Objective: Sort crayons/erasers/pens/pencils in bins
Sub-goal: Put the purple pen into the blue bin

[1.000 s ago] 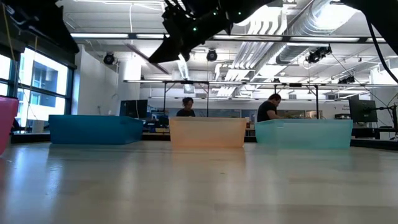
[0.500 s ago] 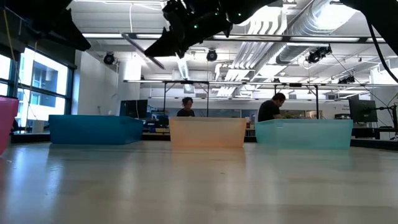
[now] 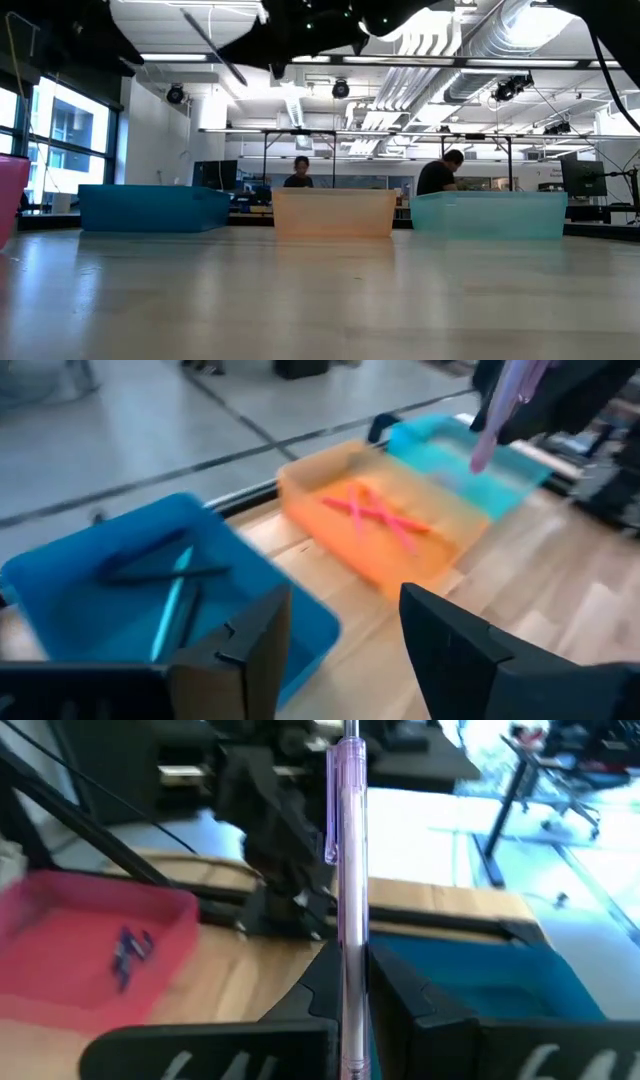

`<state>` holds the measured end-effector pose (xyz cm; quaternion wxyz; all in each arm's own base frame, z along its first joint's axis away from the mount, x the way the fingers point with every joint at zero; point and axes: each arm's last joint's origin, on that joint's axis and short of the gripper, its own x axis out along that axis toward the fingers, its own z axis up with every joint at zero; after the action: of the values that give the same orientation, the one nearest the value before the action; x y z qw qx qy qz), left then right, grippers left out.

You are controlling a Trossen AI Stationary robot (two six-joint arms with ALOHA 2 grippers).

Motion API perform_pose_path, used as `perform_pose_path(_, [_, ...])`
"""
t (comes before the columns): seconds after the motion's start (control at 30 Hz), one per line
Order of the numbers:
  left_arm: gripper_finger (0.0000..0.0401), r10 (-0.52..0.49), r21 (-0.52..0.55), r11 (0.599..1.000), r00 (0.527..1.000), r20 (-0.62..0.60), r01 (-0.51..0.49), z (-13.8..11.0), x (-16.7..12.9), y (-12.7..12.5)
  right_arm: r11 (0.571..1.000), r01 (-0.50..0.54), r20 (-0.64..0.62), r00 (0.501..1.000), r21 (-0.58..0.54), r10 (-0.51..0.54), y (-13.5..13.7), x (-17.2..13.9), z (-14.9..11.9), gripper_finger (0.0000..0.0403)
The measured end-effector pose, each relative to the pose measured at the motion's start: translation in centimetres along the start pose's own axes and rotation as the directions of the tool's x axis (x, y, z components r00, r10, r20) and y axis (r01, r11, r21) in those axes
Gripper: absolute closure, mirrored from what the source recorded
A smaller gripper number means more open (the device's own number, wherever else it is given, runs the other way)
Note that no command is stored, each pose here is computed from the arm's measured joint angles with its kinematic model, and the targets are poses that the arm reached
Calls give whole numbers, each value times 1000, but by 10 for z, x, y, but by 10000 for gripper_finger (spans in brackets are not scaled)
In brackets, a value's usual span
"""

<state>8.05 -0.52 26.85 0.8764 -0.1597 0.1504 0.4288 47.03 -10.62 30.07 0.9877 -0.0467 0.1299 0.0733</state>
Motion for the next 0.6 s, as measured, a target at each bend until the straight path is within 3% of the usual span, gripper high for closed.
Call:
perform_pose_path(0.33, [219, -208, 202, 962, 973, 104, 184, 18, -6, -32, 990, -139, 94, 986, -16, 140, 23, 7, 12, 395])
perform_pose_path(0.6, [219, -385, 331, 885, 915, 124, 327, 30, -10, -52, 971, -235, 103, 966, -42, 238, 37, 10, 14, 395])
